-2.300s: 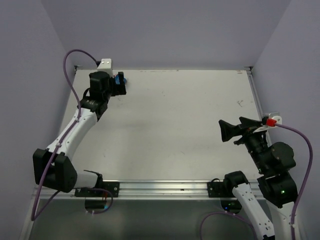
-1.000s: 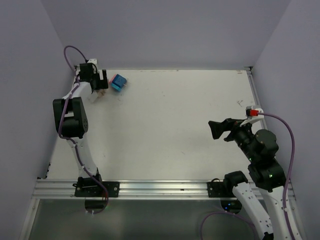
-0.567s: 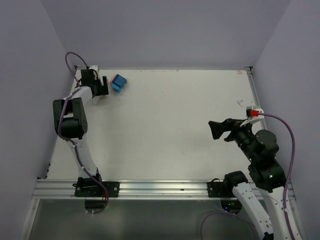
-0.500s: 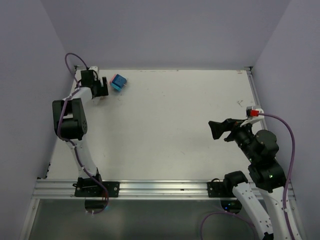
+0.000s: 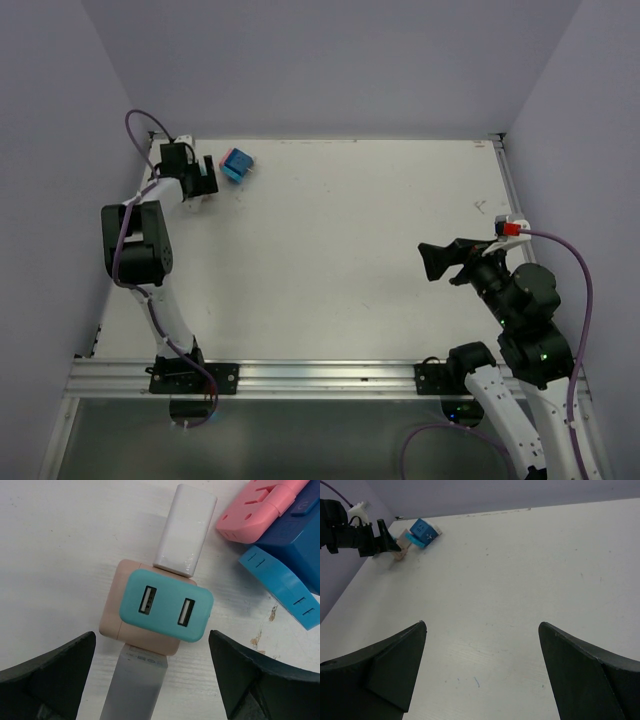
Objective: Pull the plug off the socket
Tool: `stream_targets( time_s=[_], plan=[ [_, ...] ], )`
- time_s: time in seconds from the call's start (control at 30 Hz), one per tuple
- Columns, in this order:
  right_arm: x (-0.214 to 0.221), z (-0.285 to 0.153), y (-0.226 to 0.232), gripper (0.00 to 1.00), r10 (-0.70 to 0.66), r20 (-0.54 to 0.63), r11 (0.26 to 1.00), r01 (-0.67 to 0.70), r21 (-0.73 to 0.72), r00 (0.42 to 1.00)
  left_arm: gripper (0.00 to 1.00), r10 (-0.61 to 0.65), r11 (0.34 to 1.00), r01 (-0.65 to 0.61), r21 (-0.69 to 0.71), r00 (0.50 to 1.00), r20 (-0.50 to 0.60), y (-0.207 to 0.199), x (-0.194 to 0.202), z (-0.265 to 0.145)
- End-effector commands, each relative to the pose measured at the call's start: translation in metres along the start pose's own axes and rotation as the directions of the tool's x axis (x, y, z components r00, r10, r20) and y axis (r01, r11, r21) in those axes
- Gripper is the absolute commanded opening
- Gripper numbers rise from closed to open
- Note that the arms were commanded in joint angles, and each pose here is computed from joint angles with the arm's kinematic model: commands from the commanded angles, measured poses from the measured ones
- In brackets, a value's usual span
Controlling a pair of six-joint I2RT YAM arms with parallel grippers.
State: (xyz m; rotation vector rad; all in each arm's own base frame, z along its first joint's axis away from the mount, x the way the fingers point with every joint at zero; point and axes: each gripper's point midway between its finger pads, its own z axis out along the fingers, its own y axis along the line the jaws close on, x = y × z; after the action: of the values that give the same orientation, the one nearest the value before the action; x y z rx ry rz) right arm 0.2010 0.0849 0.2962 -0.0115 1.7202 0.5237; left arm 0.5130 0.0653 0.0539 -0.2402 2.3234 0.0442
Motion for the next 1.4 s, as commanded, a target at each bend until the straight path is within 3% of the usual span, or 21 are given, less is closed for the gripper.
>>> stream_targets(
  time_s=[0.0,0.1,0.33,0.8,1.23,1.37],
  plan=[
    [-0.012,-0.004,0.008,0.99,-0.01,0.033,0.999,0.011,-0.031,0.999,1.0,-0.029,0.999,0.033,-0.024,0.99,0.138,0.004,-0.045,-0.019],
    [-0.011,-0.003,0.007,0.99,-0.014,0.029,1.0,0.015,-0.026,0.999,0.99,-0.021,0.999,0.028,-0.039,0.983,0.185,0.007,-0.06,-0.022],
    [-0.011,-0.001,0.006,0.99,-0.013,0.025,1.0,0.014,-0.025,1.0,0.99,0.014,0.999,-0.008,-0.043,0.987,0.161,0.007,-0.059,-0.004],
    [-0.01,0.001,0.007,0.99,-0.012,0.013,1.0,0.013,-0.027,1.0,0.86,0.032,0.999,-0.028,-0.037,0.991,0.134,0.007,-0.05,0.011],
    [-0.011,-0.004,0.009,0.99,-0.008,0.023,0.999,0.008,-0.036,1.0,0.48,0.004,1.0,-0.002,-0.019,0.993,0.115,0.003,-0.035,-0.007],
    [-0.01,-0.006,0.011,0.99,0.001,0.024,0.999,0.0,-0.046,1.0,0.38,-0.039,0.999,0.041,-0.022,0.996,0.084,0.003,-0.011,-0.024]
  ],
)
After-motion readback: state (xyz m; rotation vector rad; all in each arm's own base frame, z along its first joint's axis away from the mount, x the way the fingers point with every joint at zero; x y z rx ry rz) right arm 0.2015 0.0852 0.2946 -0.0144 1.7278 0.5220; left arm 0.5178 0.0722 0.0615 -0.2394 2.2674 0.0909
